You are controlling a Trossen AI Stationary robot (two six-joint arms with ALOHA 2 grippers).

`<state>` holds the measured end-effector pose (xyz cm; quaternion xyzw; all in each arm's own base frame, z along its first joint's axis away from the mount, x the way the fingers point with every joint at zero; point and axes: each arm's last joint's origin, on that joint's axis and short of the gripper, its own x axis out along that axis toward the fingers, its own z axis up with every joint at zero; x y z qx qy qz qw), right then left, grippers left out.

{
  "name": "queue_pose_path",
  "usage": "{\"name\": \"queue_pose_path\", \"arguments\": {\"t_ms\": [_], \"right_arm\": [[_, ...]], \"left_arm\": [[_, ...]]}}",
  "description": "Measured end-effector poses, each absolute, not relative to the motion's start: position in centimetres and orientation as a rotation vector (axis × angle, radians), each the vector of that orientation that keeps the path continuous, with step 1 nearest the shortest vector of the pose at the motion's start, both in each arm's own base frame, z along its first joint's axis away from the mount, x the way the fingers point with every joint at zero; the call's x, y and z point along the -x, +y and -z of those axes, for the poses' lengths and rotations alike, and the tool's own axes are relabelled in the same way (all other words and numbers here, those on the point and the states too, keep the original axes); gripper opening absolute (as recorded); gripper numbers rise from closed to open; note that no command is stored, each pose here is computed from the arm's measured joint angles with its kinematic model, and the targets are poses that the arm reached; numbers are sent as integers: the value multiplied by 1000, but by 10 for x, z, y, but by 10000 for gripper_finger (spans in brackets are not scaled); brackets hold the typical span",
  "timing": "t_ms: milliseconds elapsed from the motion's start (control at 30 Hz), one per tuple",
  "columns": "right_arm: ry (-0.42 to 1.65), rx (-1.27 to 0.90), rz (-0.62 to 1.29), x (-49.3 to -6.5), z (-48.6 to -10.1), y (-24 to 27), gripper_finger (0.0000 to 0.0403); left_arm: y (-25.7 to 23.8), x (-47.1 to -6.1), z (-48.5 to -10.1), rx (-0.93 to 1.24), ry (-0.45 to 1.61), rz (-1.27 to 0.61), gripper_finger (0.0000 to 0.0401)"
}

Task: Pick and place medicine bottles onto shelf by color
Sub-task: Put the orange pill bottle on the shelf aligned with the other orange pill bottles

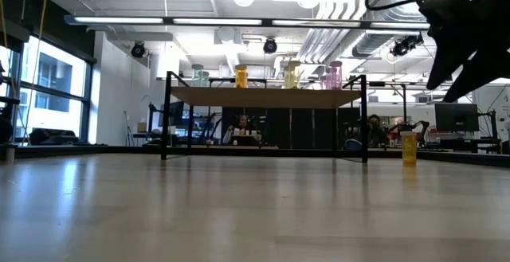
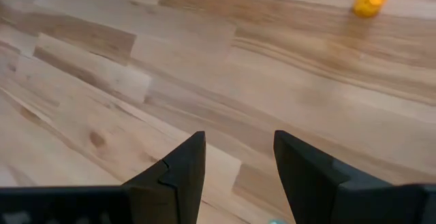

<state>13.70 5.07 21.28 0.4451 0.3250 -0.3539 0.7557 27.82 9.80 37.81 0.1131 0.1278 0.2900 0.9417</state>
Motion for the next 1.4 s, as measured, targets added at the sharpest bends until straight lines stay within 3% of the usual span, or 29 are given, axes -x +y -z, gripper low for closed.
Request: {"name": "queue_pose_path", "arguments": {"t_ms": [967,1400], "right_arm": [[811,-782,973,-142,-184,63,165],[883,-669,966,-137,-183,61,165]], "left_arm": [[102,-276,-378,-237,275,-700,200],[102,-276,-378,-237,276,-698,200]]}}
